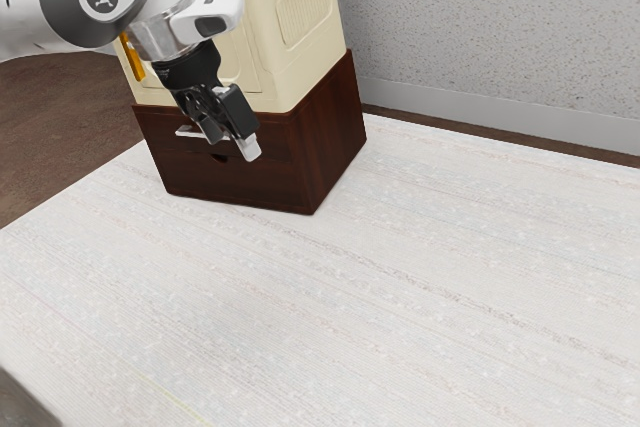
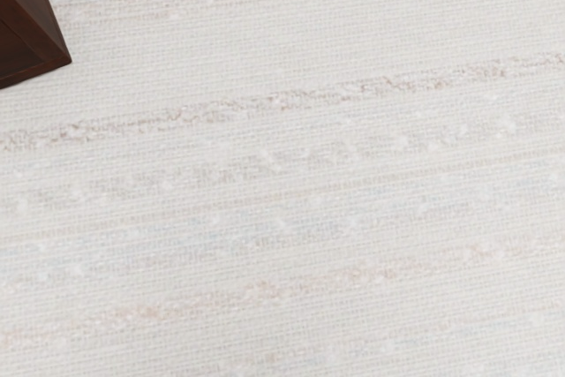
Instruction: Pull the drawer handle with one arm to open the drawer
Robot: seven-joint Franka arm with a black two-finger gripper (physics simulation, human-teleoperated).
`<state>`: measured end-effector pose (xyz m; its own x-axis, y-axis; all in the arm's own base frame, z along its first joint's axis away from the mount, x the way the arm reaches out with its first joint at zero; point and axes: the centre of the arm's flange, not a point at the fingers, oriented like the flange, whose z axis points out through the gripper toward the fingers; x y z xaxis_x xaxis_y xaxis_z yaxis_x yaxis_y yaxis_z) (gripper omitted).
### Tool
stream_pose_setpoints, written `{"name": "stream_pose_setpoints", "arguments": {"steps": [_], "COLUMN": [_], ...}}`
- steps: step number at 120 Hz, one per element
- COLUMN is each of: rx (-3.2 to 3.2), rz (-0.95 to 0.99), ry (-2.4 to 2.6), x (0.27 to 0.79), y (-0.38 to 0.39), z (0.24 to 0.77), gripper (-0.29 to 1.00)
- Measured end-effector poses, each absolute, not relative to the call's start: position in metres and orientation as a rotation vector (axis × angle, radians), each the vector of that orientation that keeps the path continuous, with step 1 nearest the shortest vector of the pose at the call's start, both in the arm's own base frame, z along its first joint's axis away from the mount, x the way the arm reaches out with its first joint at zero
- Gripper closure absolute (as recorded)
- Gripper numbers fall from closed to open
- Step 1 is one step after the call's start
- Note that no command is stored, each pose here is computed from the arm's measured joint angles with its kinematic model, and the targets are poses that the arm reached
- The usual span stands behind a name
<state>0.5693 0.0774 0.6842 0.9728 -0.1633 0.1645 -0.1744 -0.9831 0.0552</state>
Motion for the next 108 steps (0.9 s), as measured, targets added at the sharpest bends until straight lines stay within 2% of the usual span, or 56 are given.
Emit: {"name": "stream_pose_setpoints", "arguments": {"steps": [25, 34, 45, 55, 65, 75, 93, 108], "rx": [3.050, 3.055, 3.109, 3.183, 3.169, 3.077, 3.034, 3.024], "rz": [0.251, 0.331, 0.544, 0.560, 0.508, 0.409, 0.248, 0.212], "ry": [-0.267, -0.314, -0.520, -0.791, -1.084, -1.247, -1.200, -1.169], "x": [0.570, 0.568, 0.532, 0.496, 0.477, 0.479, 0.478, 0.469], "y": [0.078, 0.076, 0.068, 0.062, 0.056, 0.083, 0.218, 0.316], "z": [0.686, 0.713, 0.799, 0.837, 0.849, 0.829, 0.754, 0.700], "gripper": [0.00, 0.00, 0.00, 0.00, 0.00, 0.00, 0.00, 0.00]}}
